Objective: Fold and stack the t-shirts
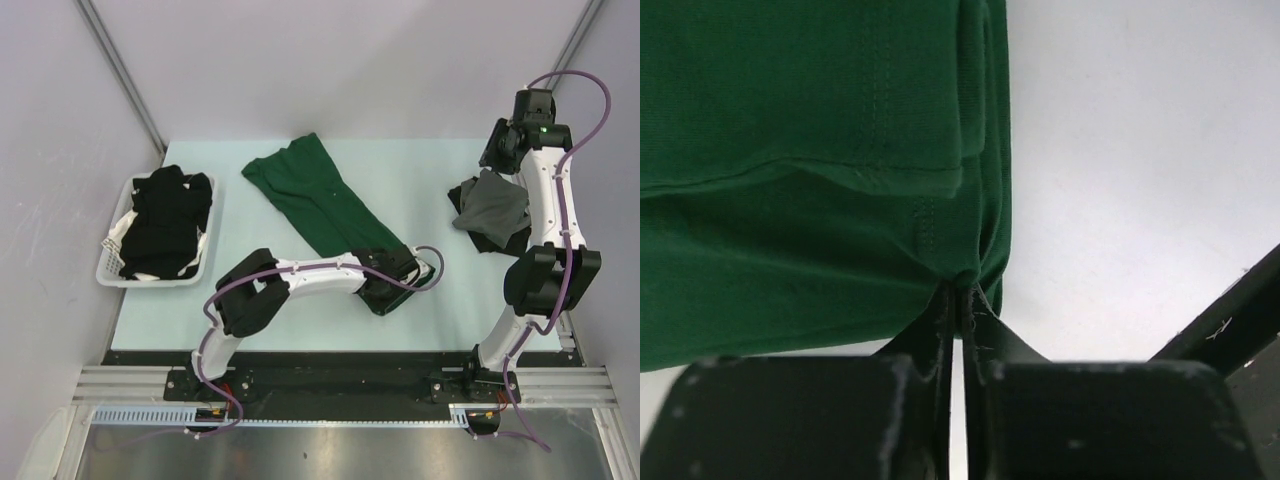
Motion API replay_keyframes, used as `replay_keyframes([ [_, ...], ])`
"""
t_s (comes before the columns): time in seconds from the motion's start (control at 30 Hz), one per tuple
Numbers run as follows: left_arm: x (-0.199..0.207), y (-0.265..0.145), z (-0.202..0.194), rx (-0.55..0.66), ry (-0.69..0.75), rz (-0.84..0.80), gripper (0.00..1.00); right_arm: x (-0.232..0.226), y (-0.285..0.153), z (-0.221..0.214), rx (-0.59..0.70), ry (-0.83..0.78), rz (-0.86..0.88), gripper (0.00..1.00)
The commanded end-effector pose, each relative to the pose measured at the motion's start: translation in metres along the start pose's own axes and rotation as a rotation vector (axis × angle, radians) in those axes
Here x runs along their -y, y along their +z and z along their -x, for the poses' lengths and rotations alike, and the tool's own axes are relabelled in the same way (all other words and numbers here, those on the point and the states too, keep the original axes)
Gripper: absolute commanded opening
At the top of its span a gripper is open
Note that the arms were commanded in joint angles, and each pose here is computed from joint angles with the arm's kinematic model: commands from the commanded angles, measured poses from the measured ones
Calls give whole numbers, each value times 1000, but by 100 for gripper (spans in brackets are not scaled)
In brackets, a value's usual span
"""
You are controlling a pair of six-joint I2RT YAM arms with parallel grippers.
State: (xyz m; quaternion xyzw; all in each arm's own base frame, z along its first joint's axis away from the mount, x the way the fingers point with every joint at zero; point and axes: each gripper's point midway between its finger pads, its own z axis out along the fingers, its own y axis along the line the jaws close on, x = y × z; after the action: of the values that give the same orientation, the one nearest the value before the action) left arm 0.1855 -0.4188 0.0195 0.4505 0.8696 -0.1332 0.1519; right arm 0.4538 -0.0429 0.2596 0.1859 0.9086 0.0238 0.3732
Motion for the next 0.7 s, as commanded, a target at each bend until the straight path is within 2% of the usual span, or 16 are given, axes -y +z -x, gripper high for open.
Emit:
replay_keyframes([
  [0.0, 1, -11, -34, -75, -5, -13, 0, -2, -16, 18, 74, 16, 22, 37],
  [0.67, -14, -73, -152, -247, -80, 18, 0, -5, -2, 28, 102, 34, 30, 37],
])
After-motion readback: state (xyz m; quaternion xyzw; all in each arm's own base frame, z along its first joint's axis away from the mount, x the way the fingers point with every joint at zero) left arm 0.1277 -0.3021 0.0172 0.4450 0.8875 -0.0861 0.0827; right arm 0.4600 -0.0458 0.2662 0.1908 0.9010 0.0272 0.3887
